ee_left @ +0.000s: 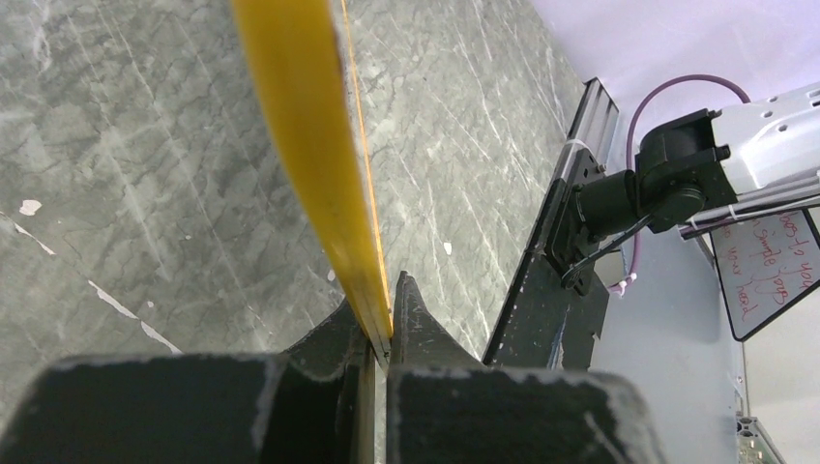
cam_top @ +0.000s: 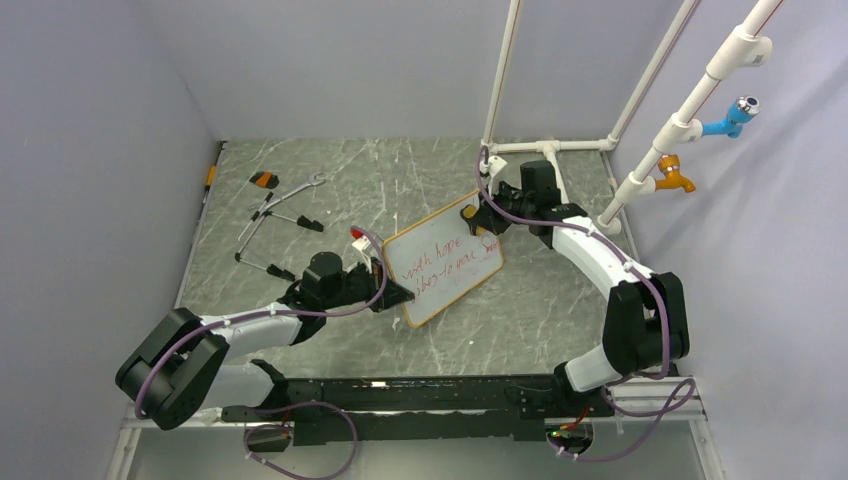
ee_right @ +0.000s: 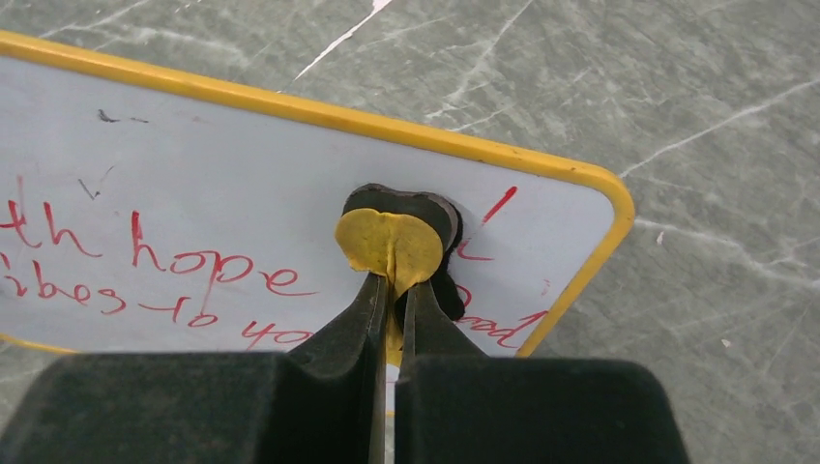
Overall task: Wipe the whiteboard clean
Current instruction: Erase the whiteboard at the center of the board.
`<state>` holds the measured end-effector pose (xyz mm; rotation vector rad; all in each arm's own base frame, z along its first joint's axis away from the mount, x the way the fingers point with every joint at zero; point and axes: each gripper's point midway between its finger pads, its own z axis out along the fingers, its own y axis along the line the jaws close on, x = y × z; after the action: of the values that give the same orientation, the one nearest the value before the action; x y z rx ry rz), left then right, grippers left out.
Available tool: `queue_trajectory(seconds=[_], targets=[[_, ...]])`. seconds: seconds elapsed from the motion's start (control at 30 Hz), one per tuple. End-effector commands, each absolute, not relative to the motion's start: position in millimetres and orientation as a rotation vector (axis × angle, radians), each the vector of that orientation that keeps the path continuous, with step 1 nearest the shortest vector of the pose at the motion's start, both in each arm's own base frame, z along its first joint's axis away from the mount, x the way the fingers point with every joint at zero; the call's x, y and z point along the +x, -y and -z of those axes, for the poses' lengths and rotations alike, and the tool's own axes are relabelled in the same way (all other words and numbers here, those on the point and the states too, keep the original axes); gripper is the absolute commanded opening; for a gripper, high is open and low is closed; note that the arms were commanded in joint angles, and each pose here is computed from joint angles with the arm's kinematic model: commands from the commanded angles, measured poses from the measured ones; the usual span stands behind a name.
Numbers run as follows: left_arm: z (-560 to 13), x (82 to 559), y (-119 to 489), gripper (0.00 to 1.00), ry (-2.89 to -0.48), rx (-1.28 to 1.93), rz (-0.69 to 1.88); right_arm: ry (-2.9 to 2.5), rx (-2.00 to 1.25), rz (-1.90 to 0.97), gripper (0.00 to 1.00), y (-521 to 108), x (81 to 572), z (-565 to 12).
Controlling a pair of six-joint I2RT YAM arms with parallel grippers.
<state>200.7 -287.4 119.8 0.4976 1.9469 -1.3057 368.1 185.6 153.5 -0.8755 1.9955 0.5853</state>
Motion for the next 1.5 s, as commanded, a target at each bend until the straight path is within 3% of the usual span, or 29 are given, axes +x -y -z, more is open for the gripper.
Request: queue_trajectory(seconds=[0.0,0.13,0.3,0.4,0.57,0.67,0.93,1.13,1.27,1.47], targets=[[-144.3,161.8,302.5,0.0,-1.777,0.787,1.455,-1.91,-0.966,-0.664,0.0,-202.8,360.2,-167.7],[-145.0,161.5,301.6,0.0,-1.772,0.785,1.453,-2.003,-0.601,-0.336,0.0,-152.6,407.8,-171.5],[-146.4,160.7,301.6,0.0,-1.766,0.786,1.457,-2.008,-0.491,-0.22,0.0,-131.6,420.0,-172.4],[-145.8,160.5,301.1,0.0,-1.768,0.783,1.457,-2.008,-0.593,-0.277,0.0,-142.4,413.0,-168.2],[-145.4,160.5,302.2,0.0,-1.769,0.784,1.463,-1.936,-1.075,-0.699,0.0,-209.5,346.9,-150.9],[-144.9,160.7,301.0,0.0,-1.77,0.781,1.455,-1.841,-1.183,-0.781,0.0,-227.7,326.8,-162.2],[-145.9,159.7,302.0,0.0,-1.765,0.792,1.463,-2.001,-0.474,-0.228,0.0,-143.3,419.8,-174.8],[-144.8,158.6,302.2,0.0,-1.769,0.798,1.47,-2.02,-0.365,-0.147,0.0,-127.9,430.4,-166.5],[-145.3,158.2,302.4,0.0,-1.767,0.801,1.472,-2.021,-0.52,-0.272,0.0,-150.7,419.8,-160.8],[-145.6,158.9,302.0,0.0,-1.771,0.799,1.467,-1.899,-0.984,-0.682,0.0,-216.5,356.8,-166.9]])
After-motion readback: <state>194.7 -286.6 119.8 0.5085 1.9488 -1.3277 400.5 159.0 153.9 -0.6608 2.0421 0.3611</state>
